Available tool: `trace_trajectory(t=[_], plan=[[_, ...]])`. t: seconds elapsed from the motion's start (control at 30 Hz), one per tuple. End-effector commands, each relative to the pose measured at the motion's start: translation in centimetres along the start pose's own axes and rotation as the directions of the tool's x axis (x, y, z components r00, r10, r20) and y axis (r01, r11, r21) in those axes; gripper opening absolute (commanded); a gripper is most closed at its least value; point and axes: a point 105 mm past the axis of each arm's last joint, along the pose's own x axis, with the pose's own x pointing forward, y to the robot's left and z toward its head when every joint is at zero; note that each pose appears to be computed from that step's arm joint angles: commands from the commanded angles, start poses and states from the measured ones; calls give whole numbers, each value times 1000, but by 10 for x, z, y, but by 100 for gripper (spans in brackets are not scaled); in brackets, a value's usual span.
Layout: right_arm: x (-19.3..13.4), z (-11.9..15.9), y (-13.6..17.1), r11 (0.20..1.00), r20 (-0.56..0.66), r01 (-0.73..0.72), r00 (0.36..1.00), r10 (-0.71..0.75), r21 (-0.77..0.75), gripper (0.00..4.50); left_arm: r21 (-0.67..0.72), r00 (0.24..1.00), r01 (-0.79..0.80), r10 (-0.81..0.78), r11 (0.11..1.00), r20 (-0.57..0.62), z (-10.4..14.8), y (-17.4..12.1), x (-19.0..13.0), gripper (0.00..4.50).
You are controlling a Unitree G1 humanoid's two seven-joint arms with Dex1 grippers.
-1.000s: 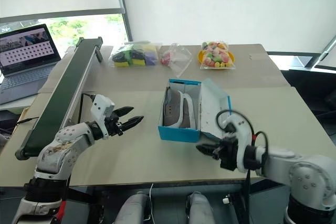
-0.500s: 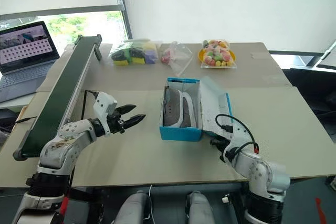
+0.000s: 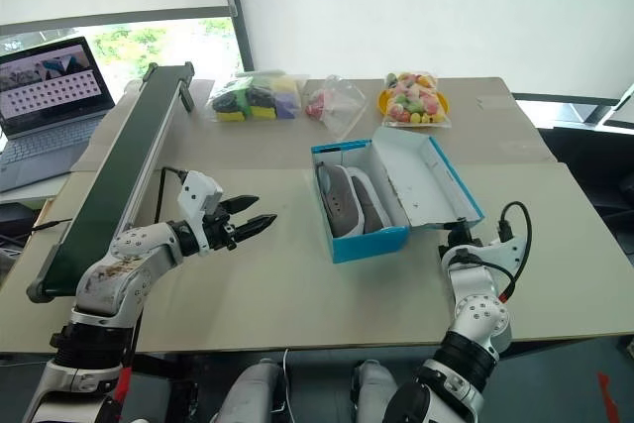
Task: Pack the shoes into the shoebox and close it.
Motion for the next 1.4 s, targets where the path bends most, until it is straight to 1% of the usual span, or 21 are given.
trace_trajectory(t=[0.03,0.1,0.17,0.23,0.3,0.37,0.43,0.47,0.5,0.57,0.6,0.67,0.7,0.73,0.83,0.93,0.97,1.03,1.13,1.23,1.4], plan=[[3,-21,54,974,-41,-193,979,199,120,5,39,1000,-3,2,999,30,13,2,0,306],[0,-22,68,952,-51,-261,961,272,163,5,43,1000,-6,4,999,30,14,3,-1,306],[-8,-21,89,907,-50,-371,920,388,200,5,42,1000,-4,3,999,27,13,2,-1,306],[-20,-13,109,840,-8,-487,864,503,238,5,41,1000,-2,1,999,25,12,1,-1,306],[-36,-8,130,755,22,-601,786,618,262,5,39,1000,0,-1,999,25,12,0,0,306],[-64,-13,157,625,8,-733,650,760,268,5,36,1000,0,-1,999,24,11,-1,0,306],[-97,-25,181,477,-55,-842,480,875,252,5,35,1000,1,-2,999,26,12,-2,1,306],[-105,-36,187,450,-123,-866,433,893,216,5,34,1000,0,-1,999,27,12,-1,1,306],[-109,-48,190,446,-198,-878,412,890,177,5,34,1000,-2,1,999,28,12,-1,0,306],[-94,-67,186,522,-309,-851,481,821,62,5,33,1000,-7,6,999,28,12,0,0,306],[-86,-80,183,549,-380,-835,518,766,-33,5,34,1000,-9,8,999,28,12,0,-1,306],[-73,-103,178,544,-496,-812,569,656,-213,5,33,999,-15,14,999,29,12,0,-2,306],[-68,-119,175,492,-565,-809,582,585,-323,5,33,999,-17,16,999,29,11,0,-2,306],[-61,-129,173,458,-595,-796,602,532,-396,5,32,999,-20,19,999,30,11,0,-2,306],[-35,-136,168,482,-584,-730,680,443,-485,5,29,999,-27,26,999,34,11,-1,-2,306],[-13,-147,162,408,-591,-692,721,361,-595,5,20,999,-38,38,999,37,8,-2,-3,306],[-7,-150,158,379,-596,-681,732,330,-626,5,17,998,-43,43,999,38,8,-3,-4,306],[1,-158,153,373,-619,-682,730,290,-629,5,13,998,-55,54,998,41,7,-3,-5,306],[6,-176,132,252,-669,-687,725,164,-682,5,11,995,-86,86,996,44,6,0,-8,306],[13,-186,106,220,-678,-668,734,41,-711,5,6,993,-112,112,994,46,5,2,-12,306],[18,-185,93,220,-672,-656,741,5,-722,5,-6,987,-154,154,988,49,4,5,-17,306]])
